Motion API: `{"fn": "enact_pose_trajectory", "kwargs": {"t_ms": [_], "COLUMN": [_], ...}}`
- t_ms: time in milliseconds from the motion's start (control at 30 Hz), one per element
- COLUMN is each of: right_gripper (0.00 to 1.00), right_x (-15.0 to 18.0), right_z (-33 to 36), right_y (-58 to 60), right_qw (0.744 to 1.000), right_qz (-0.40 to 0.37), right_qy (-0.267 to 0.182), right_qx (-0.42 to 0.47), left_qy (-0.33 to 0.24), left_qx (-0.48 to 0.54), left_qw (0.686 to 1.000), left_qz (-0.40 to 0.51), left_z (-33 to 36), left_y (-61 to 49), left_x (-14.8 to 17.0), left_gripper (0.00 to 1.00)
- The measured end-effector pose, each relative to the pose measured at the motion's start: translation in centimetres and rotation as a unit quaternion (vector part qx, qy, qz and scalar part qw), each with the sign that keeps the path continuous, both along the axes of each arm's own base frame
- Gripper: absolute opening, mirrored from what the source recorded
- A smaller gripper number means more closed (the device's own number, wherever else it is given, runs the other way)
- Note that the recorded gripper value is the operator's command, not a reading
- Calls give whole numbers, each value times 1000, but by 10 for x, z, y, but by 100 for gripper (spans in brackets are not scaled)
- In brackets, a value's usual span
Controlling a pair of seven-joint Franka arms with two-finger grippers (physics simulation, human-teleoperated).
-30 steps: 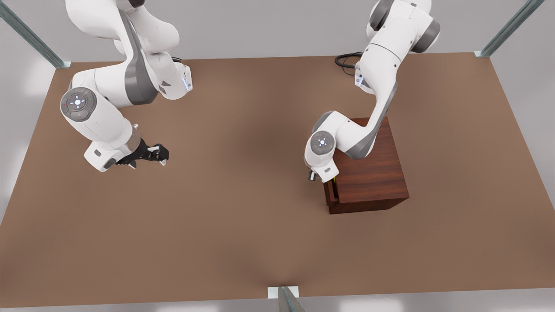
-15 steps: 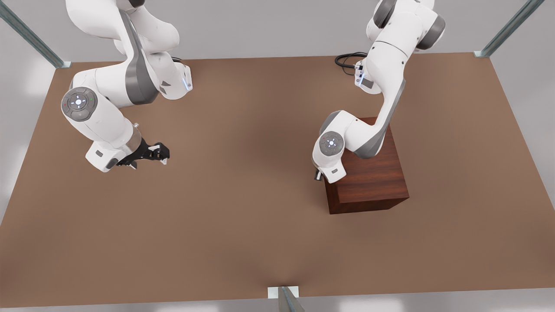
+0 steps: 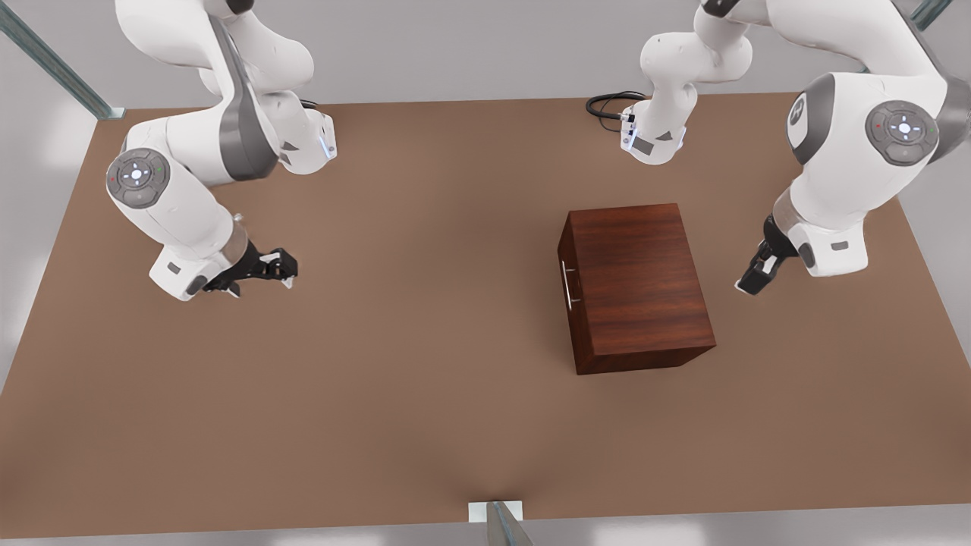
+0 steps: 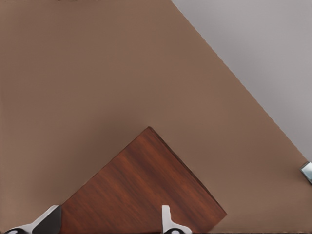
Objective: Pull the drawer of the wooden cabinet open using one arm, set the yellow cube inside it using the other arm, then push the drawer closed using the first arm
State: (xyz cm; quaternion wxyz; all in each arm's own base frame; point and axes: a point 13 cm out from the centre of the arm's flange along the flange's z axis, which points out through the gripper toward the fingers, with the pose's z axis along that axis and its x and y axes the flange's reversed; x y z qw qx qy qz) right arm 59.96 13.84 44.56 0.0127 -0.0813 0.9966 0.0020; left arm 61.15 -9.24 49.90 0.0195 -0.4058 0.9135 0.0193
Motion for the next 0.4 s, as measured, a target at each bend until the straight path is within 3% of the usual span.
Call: {"fn": "enact_pose_trajectory", "kwargs": {"t_ms": [400], "right_gripper": [100], "right_x": [4], "right_z": [4], "right_y": [-3], "right_qw": [1000], "right_qz": [3], "right_qy": [6], "right_qx": [-12], "left_qy": [56], "left_qx": [3], "left_qw": [961], "left_qz": [-272], "left_z": [-19], "left_y": [-4], "left_x": [-11], "left_gripper": [100]}}
